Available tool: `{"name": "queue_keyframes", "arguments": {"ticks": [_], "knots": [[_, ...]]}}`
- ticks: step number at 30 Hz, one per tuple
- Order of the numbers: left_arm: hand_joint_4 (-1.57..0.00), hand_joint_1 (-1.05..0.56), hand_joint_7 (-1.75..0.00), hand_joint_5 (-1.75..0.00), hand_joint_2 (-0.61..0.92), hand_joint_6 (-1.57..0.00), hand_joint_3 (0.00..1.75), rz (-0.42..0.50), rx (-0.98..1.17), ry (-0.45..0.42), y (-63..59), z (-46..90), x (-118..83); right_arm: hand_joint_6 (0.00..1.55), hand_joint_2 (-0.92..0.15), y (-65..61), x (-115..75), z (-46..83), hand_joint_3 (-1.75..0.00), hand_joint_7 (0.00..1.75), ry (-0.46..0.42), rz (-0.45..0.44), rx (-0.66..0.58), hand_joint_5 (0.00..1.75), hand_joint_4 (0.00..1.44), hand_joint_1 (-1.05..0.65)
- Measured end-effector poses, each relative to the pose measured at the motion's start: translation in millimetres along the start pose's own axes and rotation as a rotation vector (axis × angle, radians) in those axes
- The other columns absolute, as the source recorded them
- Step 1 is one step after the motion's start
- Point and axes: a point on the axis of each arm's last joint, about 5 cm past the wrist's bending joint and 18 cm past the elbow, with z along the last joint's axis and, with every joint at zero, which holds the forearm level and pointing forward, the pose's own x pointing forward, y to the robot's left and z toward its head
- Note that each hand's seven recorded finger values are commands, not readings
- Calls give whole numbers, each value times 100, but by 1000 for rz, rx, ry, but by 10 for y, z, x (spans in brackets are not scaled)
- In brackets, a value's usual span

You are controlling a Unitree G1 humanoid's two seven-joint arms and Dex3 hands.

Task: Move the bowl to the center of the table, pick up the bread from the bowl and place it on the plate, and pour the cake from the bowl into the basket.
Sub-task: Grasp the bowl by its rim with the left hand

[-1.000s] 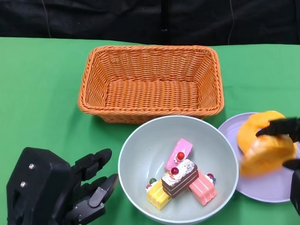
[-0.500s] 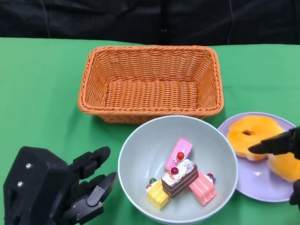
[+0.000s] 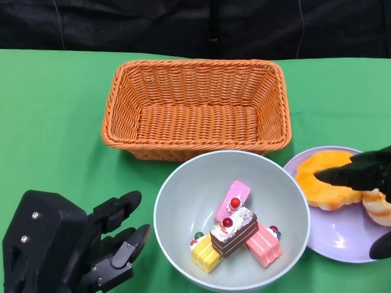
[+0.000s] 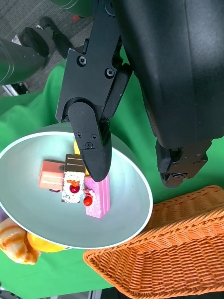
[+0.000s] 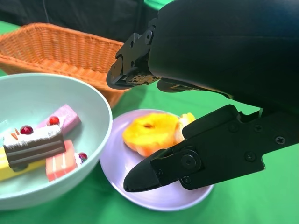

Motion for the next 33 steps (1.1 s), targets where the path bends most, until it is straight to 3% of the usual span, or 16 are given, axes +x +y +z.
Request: {"name": "queue_keyframes", "arguments": {"ticks": [6,11,14,18,21,23,24,26,28,30,33], "knots": [[-19,-53,-2,-18,92,-21,52,24,85,-22,-7,-11,-17,25,-90,44,-51,40,-1,1,-24,-90,42,4,21,-52],[-22,-53,-2,-21,92,-23,49,40,245,-120,-30,-20,-64,28,-92,169,-80,73,-3,3,-27,-232,130,10,31,-41],[-22,-53,-2,-21,92,-23,50,45,355,-169,-25,-15,-97,28,-92,223,-89,84,-4,3,-27,-270,161,11,32,-40],[-21,-53,-4,-23,92,-27,39,45,510,-231,4,13,-154,50,-92,347,-96,111,-5,14,-70,-390,272,27,59,-24],[-23,-46,-5,-25,92,-30,31,46,682,-318,0,67,-215,64,-92,462,-116,118,-5,20,-100,-446,361,38,72,-14],[-23,-45,-5,-26,92,-32,28,30,777,-384,-16,91,-247,71,-92,539,-136,118,-5,23,-115,-483,424,54,72,-7],[-25,-46,-6,-28,92,-35,24,27,826,-419,-28,100,-259,77,-90,581,-149,120,-12,30,-131,-505,460,69,71,1],[-30,-47,-7,-31,92,-39,19,29,909,-481,-46,115,-276,77,-64,649,-176,115,-66,47,-156,-540,523,92,67,9],[-36,-47,-7,-37,92,-46,9,31,986,-554,-55,112,-283,81,-45,706,-209,107,-114,69,-175,-573,563,110,72,15],[-38,-47,-7,-40,91,-49,4,30,1029,-609,-60,93,-280,84,-41,760,-228,109,-131,83,-188,-609,602,122,77,18],[-40,-46,-8,-50,87,-58,1,27,1082,-676,-48,57,-251,88,-40,815,-261,124,-144,119,-212,-638,651,160,91,18]]}}
